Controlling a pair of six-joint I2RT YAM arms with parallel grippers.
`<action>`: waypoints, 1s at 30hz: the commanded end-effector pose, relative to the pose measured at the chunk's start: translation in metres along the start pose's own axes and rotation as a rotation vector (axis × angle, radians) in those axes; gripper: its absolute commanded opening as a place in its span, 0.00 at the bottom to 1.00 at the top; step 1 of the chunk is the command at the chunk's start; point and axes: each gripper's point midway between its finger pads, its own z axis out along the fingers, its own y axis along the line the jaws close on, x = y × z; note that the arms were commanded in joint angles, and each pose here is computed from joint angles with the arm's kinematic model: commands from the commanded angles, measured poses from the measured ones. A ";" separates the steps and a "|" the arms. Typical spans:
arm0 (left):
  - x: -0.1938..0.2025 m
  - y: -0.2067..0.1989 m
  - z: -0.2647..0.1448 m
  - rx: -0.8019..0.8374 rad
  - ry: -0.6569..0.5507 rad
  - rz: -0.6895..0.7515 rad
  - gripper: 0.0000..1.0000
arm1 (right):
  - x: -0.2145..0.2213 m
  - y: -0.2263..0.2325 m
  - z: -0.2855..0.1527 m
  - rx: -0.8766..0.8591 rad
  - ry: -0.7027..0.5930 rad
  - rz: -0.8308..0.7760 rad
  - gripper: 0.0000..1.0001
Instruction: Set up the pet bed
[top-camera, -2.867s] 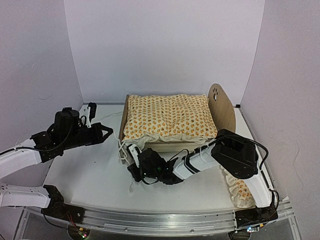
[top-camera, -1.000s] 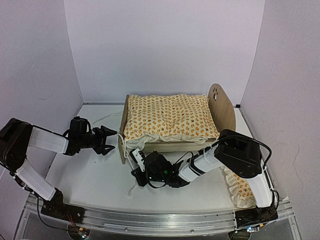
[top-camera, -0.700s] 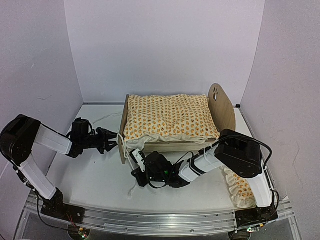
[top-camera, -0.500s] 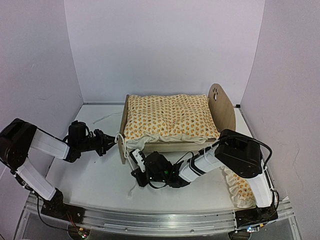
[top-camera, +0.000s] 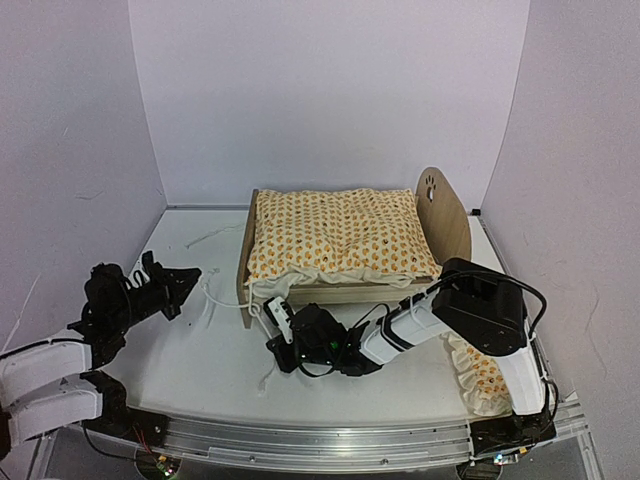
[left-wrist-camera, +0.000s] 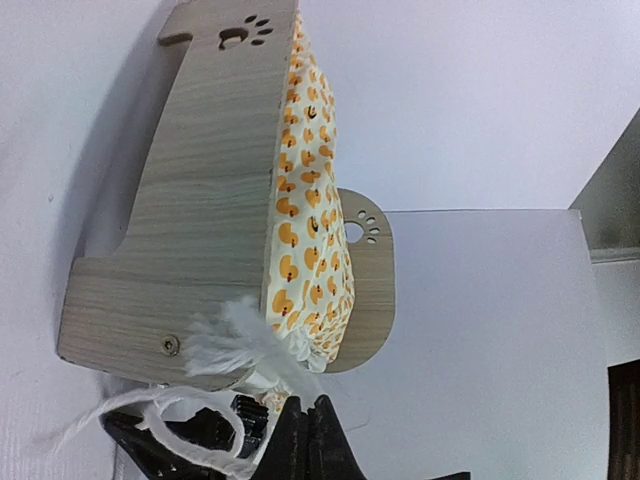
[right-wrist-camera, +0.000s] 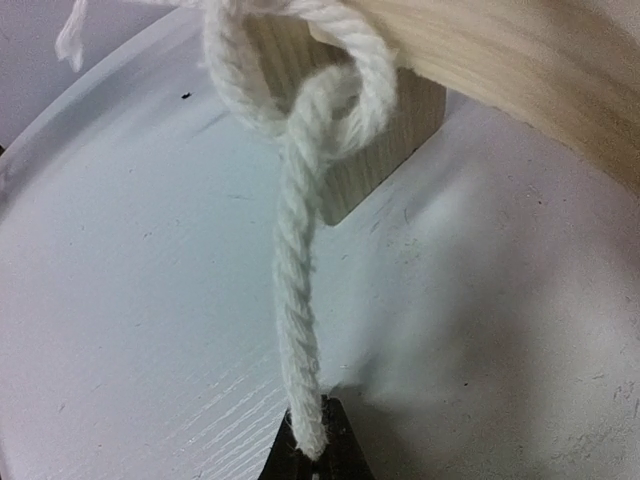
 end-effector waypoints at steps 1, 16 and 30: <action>-0.023 -0.028 -0.022 -0.075 -0.151 0.181 0.00 | -0.039 -0.001 -0.008 0.053 -0.077 0.032 0.00; -0.061 -0.172 -0.032 -0.001 -0.334 0.656 0.00 | -0.061 -0.040 -0.014 0.209 -0.093 -0.015 0.00; -0.018 -0.042 0.011 -0.194 0.039 0.572 0.84 | -0.063 -0.037 -0.129 0.190 0.193 -0.072 0.69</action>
